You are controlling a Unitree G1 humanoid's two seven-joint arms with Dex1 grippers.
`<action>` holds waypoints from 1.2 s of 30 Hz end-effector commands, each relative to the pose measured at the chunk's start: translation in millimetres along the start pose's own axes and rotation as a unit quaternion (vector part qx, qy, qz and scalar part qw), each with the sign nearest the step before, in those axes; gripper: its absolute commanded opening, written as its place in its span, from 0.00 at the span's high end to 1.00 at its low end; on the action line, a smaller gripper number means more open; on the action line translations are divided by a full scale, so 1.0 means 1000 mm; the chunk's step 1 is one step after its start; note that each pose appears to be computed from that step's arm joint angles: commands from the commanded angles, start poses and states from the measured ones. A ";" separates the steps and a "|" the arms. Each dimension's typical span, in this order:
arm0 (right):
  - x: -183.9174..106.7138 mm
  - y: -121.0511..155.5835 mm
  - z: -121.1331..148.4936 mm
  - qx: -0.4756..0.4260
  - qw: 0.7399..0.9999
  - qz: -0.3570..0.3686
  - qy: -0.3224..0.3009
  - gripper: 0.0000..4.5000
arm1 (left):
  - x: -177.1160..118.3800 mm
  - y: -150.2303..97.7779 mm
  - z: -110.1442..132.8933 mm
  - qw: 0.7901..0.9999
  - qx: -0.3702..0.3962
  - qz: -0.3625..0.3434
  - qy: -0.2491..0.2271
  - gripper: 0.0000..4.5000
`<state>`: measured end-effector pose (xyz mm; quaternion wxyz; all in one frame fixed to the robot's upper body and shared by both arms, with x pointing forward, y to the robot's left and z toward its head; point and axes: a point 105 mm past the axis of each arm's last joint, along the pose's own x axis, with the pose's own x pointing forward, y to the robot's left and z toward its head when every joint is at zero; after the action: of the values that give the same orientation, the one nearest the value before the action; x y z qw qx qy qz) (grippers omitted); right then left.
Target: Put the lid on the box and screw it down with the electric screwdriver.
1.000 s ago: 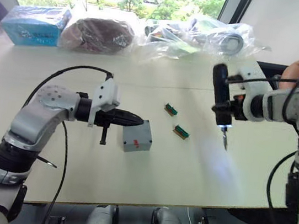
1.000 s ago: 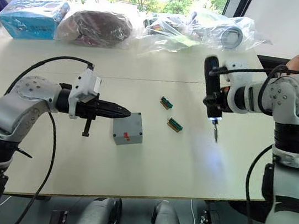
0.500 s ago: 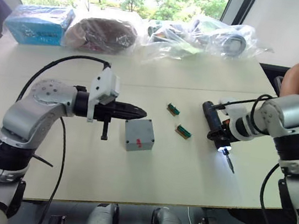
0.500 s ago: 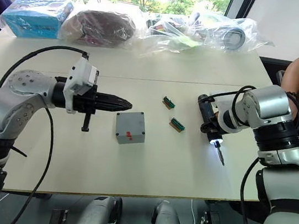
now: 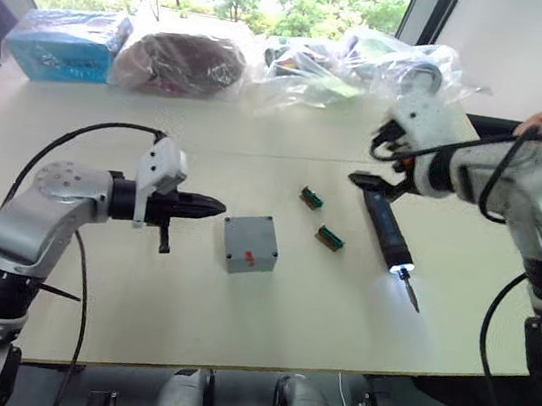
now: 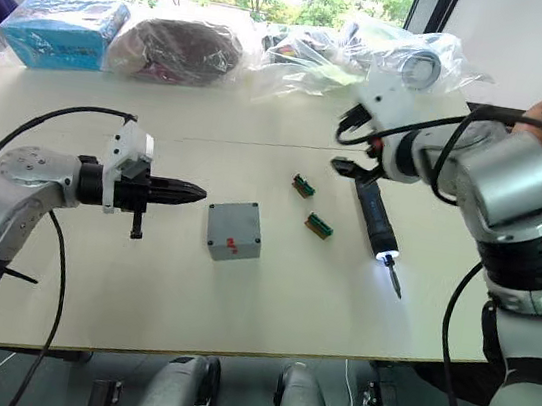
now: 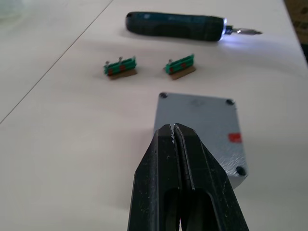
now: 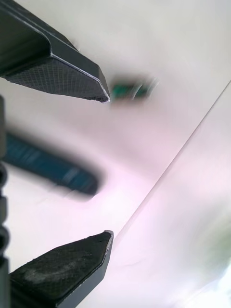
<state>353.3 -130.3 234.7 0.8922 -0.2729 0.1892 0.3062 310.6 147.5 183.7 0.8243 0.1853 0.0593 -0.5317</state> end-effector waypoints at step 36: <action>0.030 0.134 -0.025 -0.026 0.976 0.206 -0.060 0.99 | 0.056 0.009 -0.044 0.996 0.056 -0.032 0.064 1.00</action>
<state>281.2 -43.1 127.5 0.8060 -0.2088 0.2218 0.5075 349.2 122.5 122.3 0.8003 0.2493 0.1035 -0.5354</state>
